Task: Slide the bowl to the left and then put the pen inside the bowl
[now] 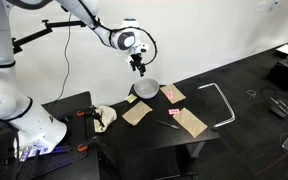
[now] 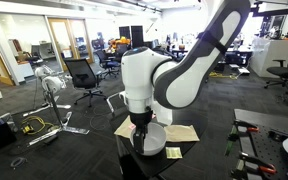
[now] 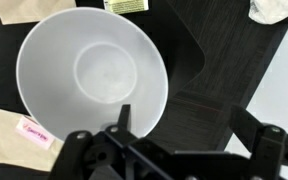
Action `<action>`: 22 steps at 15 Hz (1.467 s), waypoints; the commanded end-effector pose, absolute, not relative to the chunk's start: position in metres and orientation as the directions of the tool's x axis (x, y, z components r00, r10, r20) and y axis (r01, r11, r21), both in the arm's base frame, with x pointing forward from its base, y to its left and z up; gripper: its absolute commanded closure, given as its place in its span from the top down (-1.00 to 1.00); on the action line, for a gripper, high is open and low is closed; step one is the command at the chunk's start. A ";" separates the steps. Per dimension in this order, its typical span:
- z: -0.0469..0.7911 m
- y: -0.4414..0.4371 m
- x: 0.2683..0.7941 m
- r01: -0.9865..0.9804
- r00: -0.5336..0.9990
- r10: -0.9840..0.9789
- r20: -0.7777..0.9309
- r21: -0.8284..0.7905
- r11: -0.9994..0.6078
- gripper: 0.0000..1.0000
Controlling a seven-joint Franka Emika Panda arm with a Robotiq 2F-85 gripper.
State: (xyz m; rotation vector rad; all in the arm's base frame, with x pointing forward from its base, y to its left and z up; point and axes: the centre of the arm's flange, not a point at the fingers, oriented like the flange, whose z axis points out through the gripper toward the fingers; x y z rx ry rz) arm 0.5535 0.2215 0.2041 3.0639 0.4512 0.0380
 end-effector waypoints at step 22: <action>0.301 -0.036 0.528 -0.759 0.615 -0.764 0.193 -0.117 -0.640 1.00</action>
